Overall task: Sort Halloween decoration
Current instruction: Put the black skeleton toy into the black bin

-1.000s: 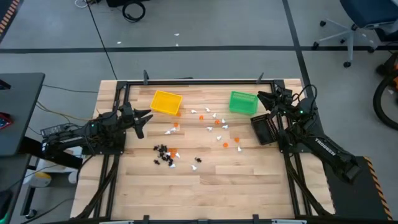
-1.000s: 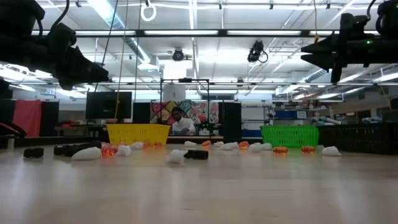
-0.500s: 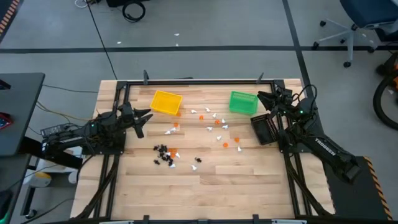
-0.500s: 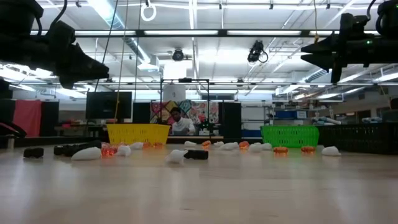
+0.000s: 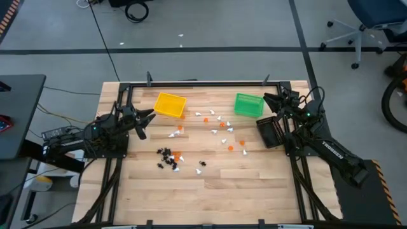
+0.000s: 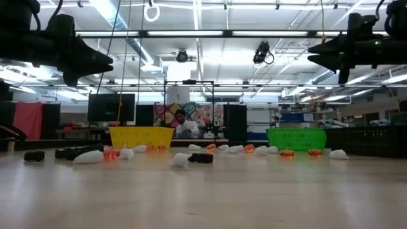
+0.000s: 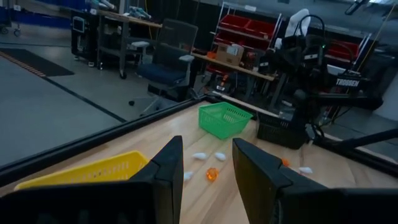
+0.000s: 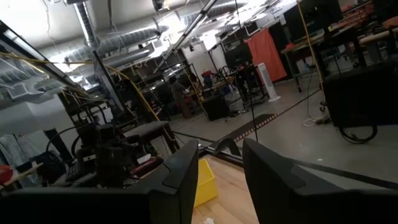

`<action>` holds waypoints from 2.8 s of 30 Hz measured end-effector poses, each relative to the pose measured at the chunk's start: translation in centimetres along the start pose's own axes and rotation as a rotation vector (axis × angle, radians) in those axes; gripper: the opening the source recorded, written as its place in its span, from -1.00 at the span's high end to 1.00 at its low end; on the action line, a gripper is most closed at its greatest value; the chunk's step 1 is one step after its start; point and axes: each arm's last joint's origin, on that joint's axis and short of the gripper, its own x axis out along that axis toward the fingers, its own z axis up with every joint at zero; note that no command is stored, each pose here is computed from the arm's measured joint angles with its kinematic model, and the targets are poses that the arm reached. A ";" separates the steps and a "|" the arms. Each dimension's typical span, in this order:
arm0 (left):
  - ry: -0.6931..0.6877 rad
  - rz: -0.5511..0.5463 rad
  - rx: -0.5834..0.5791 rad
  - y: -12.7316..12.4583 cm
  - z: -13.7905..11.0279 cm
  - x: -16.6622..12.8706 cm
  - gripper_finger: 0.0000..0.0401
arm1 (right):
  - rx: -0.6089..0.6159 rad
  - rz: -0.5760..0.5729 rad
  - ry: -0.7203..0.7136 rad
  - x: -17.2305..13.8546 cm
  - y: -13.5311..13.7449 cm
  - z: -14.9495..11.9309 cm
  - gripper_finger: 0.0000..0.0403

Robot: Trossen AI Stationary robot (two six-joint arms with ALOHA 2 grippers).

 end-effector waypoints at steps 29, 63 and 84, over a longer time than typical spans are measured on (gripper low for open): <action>-0.152 -0.058 -0.143 -0.4 1.6 -0.1 0.43 | 0.132 0.096 0.030 0.0 0.4 0.1 0.35; 0.194 -0.136 -0.014 -1.5 0.4 2.5 0.43 | -0.122 0.121 0.203 6.1 3.7 -0.3 0.36; 0.188 -0.229 0.159 -3.3 0.5 4.6 0.03 | -0.292 0.124 0.442 11.0 11.8 -5.3 0.36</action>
